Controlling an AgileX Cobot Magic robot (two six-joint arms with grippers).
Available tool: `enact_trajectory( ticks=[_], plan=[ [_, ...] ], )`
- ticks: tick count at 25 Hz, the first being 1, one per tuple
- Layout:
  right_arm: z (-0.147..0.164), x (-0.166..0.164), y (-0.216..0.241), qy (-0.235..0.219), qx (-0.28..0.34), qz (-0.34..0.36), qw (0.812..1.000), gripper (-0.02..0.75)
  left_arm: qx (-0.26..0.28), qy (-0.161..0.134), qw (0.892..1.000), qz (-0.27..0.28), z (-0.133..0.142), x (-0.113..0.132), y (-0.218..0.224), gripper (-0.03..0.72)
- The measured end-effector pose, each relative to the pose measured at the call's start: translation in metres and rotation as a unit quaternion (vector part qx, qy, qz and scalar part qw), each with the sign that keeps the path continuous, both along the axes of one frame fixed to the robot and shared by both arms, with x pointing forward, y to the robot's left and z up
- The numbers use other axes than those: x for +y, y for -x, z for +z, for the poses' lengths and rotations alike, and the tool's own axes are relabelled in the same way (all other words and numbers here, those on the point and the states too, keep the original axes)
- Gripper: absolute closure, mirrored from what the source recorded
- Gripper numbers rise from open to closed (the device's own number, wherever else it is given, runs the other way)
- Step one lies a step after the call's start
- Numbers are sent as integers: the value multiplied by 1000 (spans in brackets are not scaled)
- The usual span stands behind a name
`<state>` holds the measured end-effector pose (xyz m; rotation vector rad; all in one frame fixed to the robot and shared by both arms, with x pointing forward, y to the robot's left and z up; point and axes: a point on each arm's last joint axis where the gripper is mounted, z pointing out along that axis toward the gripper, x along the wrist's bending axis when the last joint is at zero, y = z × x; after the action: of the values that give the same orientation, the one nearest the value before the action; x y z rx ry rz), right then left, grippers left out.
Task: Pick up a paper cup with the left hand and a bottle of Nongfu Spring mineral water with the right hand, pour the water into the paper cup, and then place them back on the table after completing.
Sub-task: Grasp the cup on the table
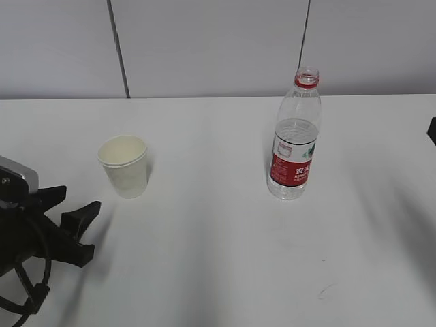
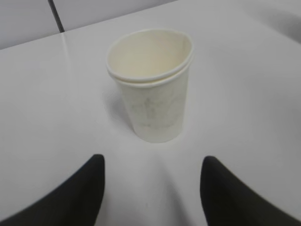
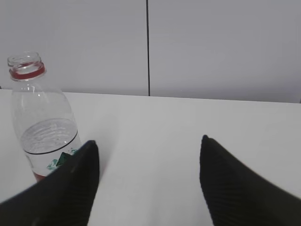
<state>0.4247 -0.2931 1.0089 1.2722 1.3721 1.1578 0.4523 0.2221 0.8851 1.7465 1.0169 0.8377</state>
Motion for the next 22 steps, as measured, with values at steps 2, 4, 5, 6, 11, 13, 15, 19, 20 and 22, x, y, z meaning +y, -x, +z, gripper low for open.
enact_trajectory(
  ticks=[2,4,5,6,11,13,15,19,20,22],
  plan=[
    [0,0,0,0,0,0,1000,242,-1,0,1000,-3,0,-1,0,280],
    [0,0,0,0,0,0,1000,242,-7,1,1000,-12,1,-3,-4,278],
    [0,0,0,0,0,0,1000,242,-9,5,1000,-16,2,-5,-7,270],
    [0,0,0,0,0,0,1000,242,-9,12,1000,-17,1,-7,-11,251],
    [0,0,0,0,0,0,1000,242,-3,45,999,-5,-4,-14,-31,136],
    [0,0,0,0,0,0,1000,242,0,49,999,-3,-9,-17,-39,120],
    [0,0,0,0,0,0,1000,242,0,49,999,-3,-15,-20,-49,113],
    [0,0,0,0,0,0,1000,242,-4,51,999,-4,-25,-27,-69,111],
    [0,0,0,0,0,0,1000,242,-7,52,999,-4,-27,-29,-75,111],
    [0,0,0,0,0,0,1000,242,-10,59,998,-2,-32,-33,-86,111]
  ],
)
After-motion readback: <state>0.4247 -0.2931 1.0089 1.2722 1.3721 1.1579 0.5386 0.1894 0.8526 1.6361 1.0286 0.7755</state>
